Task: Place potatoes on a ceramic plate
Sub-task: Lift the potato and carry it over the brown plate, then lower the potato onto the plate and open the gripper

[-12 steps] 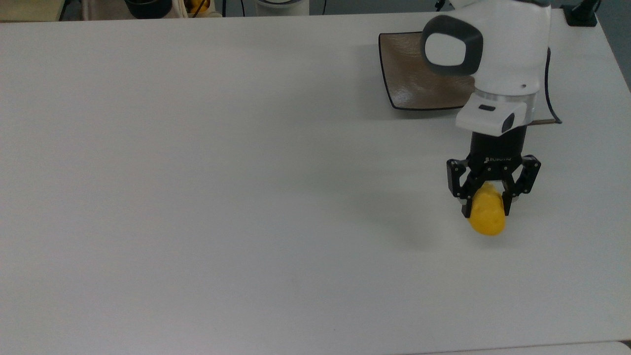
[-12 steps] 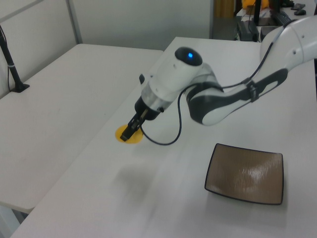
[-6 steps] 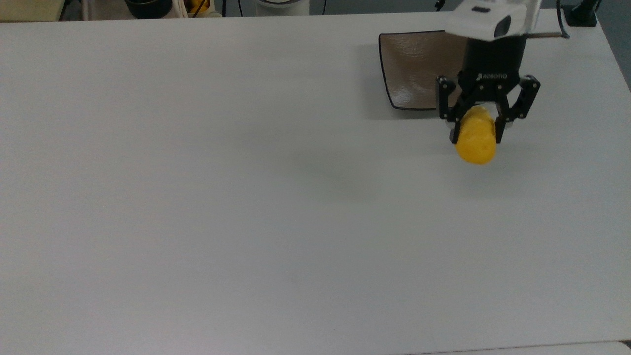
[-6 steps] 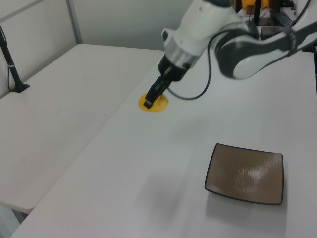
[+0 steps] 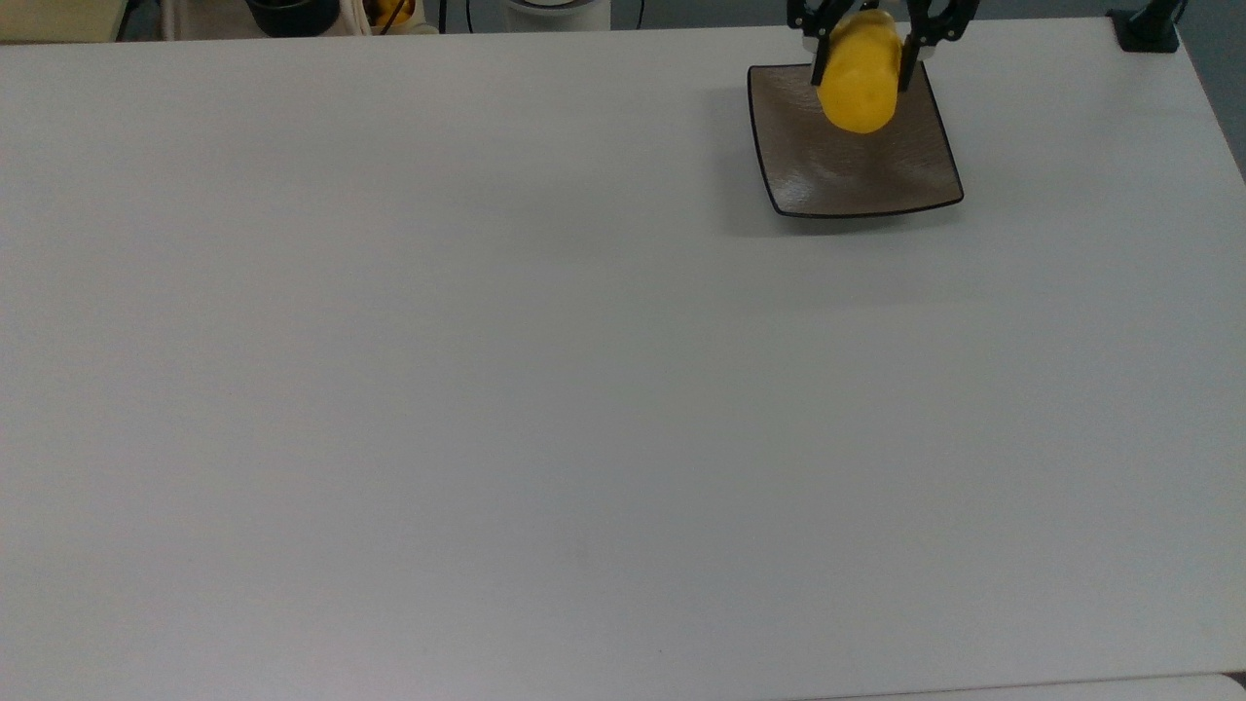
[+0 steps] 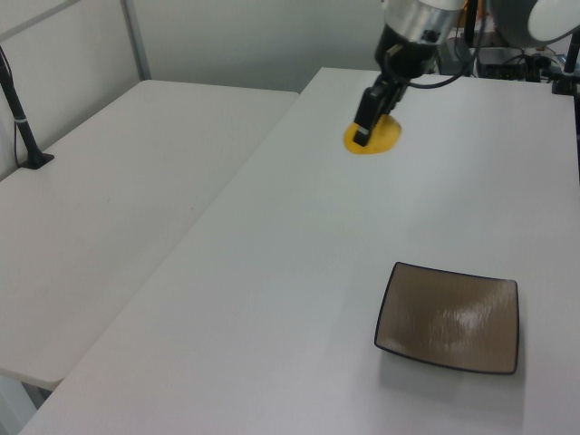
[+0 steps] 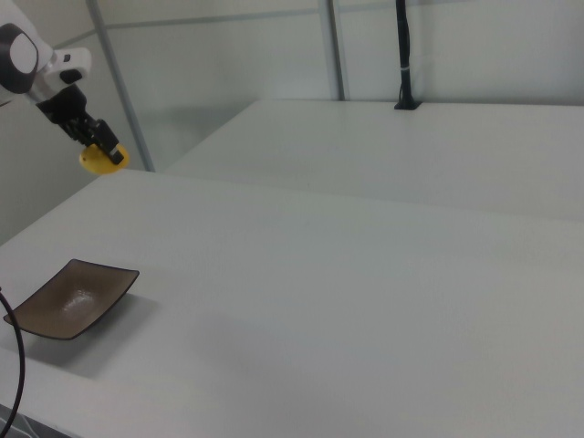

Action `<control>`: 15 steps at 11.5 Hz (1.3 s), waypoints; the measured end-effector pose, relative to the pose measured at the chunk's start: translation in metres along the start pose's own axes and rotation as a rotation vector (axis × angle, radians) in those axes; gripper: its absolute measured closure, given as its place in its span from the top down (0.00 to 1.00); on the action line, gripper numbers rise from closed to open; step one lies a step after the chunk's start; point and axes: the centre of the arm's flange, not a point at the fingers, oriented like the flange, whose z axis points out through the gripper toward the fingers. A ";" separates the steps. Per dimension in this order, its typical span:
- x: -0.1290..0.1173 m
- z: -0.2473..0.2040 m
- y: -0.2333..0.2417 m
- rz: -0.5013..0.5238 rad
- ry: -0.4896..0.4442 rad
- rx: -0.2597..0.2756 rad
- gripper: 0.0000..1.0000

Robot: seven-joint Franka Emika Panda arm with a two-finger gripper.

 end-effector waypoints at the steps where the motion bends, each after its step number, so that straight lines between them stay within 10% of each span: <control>1: -0.012 0.001 0.006 0.007 -0.031 0.005 0.64; 8: -0.120 0.077 -0.012 -0.148 -0.288 0.031 0.64; 15: -0.181 0.167 -0.031 -0.191 -0.273 0.100 0.64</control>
